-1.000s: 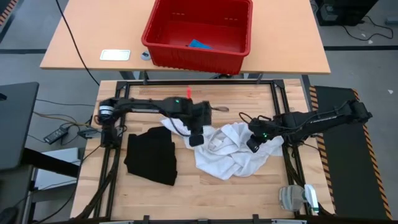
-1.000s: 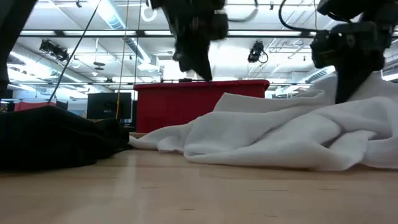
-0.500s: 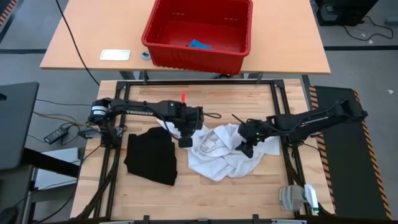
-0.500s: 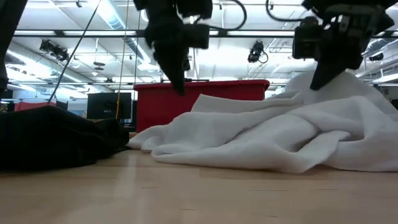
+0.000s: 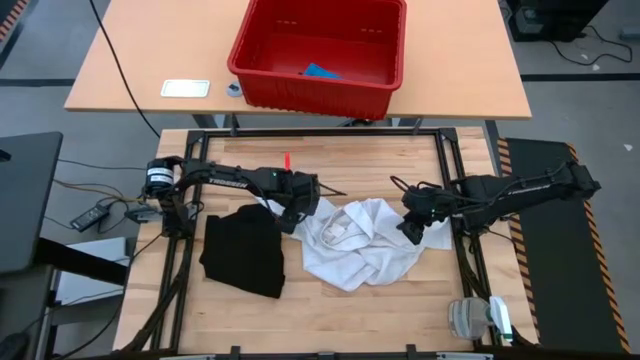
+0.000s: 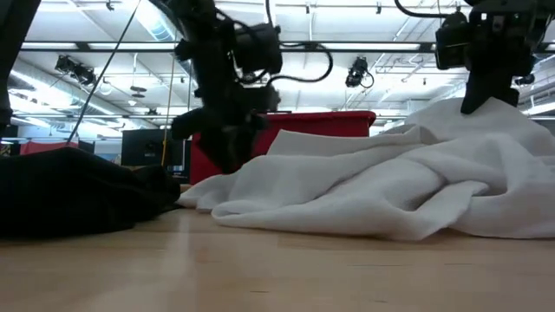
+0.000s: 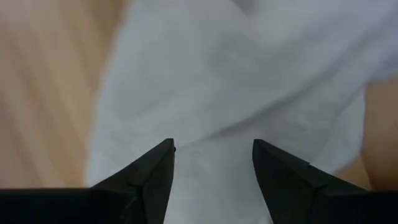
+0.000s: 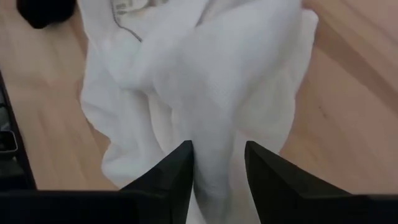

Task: Fold laundry
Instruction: Fold the white shirt

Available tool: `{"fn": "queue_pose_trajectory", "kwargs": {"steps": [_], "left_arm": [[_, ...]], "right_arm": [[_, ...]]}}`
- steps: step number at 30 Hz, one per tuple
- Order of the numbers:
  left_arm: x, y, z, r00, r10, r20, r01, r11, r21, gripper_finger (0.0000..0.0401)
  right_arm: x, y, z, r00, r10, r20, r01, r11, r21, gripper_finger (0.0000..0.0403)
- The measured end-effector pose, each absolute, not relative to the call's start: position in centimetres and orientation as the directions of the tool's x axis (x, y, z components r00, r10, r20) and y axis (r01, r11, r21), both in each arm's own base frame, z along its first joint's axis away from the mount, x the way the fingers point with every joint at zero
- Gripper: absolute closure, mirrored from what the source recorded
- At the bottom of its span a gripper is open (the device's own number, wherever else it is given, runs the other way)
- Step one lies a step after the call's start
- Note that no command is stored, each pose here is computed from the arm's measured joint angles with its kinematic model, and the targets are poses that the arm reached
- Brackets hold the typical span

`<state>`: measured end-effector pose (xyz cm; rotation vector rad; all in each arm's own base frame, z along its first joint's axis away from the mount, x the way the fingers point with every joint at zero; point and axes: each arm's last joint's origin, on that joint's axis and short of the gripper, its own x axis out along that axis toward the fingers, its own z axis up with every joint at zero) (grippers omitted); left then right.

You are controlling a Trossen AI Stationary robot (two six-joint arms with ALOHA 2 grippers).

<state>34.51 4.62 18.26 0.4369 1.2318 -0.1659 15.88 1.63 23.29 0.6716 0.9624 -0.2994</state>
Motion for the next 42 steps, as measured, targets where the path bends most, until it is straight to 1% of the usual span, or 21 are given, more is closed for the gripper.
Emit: {"fn": "queue_pose_trajectory", "kwargs": {"steps": [2,4,6,9,12,17,20,22,27,31,34,35,37,38,40,42], "left_arm": [[34.3,4.6,17.7,0.332,0.107,-0.937,0.389,0.89,0.239,0.0188],[34.5,4.6,17.3,0.377,0.111,-0.92,0.4,0.876,0.27,0.0195],[34.7,4.6,17.0,0.423,0.117,-0.899,0.388,0.873,0.296,0.0202],[34.9,4.8,16.9,0.453,0.123,-0.883,0.361,0.88,0.308,0.0214],[35.0,4.8,16.6,0.445,0.117,-0.888,0.366,0.881,0.3,0.023],[35.3,4.1,15.7,0.431,0.103,-0.896,0.39,0.875,0.288,0.0273],[35.6,3.5,14.5,0.406,0.079,-0.91,0.422,0.868,0.263,0.0304],[35.9,3.3,14.2,0.416,0.077,-0.906,0.413,0.871,0.264,0.0328],[35.9,3.3,14.2,0.42,0.077,-0.904,0.28,0.937,0.21,0.039],[35.8,3.4,14.4,0.423,0.078,-0.903,0.214,0.959,0.184,0.0393],[35.7,3.4,14.6,0.42,0.078,-0.904,0.178,0.97,0.166,0.0395],[35.5,3.3,14.7,0.41,0.076,-0.909,0.168,0.973,0.158,0.0397],[35.3,3.1,14.9,0.401,0.074,-0.913,0.142,0.98,0.142,0.0398],[35.2,3.0,15.1,0.393,0.072,-0.917,0.129,0.983,0.133,0.0398],[34.9,2.8,15.5,0.382,0.068,-0.922,0.088,0.99,0.11,0.0399],[34.5,2.7,15.7,0.361,0.065,-0.93,0.044,0.995,0.086,0.0399]], "right_arm": [[16.0,1.7,23.2,0.545,0.056,-0.836,0.533,0.747,0.397,0.0252],[16.1,1.8,23.1,0.54,0.057,-0.839,0.548,0.733,0.403,0.0252],[16.2,1.9,23.0,0.533,0.06,-0.844,0.563,0.719,0.407,0.0252],[16.3,2.1,22.8,0.522,0.067,-0.85,0.579,0.704,0.411,0.0252],[16.4,2.3,22.6,0.513,0.074,-0.855,0.587,0.697,0.412,0.0252],[16.6,2.4,22.5,0.513,0.072,-0.855,0.588,0.696,0.412,0.0252],[16.9,2.4,22.8,0.552,0.051,-0.832,0.58,0.694,0.427,0.0252],[17.2,2.4,23.1,0.591,0.046,-0.806,0.561,0.695,0.45,0.0252],[18.2,2.7,24.0,0.693,0.101,-0.713,0.404,0.765,0.501,0.0252],[18.3,2.7,24.1,0.705,0.097,-0.703,0.323,0.838,0.439,0.0252],[18.1,2.6,24.0,0.69,0.082,-0.719,0.243,0.909,0.337,0.0252],[17.9,2.6,23.8,0.675,0.055,-0.736,0.247,0.923,0.295,0.0252],[17.4,2.2,23.3,0.624,-0.049,-0.78,0.322,0.926,0.199,0.0252],[17.0,1.9,23.1,0.583,-0.12,-0.803,0.392,0.908,0.149,0.0252],[15.9,1.1,22.9,0.464,-0.274,-0.842,0.586,0.808,0.059,0.0252],[15.1,0.4,23.0,0.361,-0.362,-0.859,0.757,0.652,0.043,0.0252]]}}
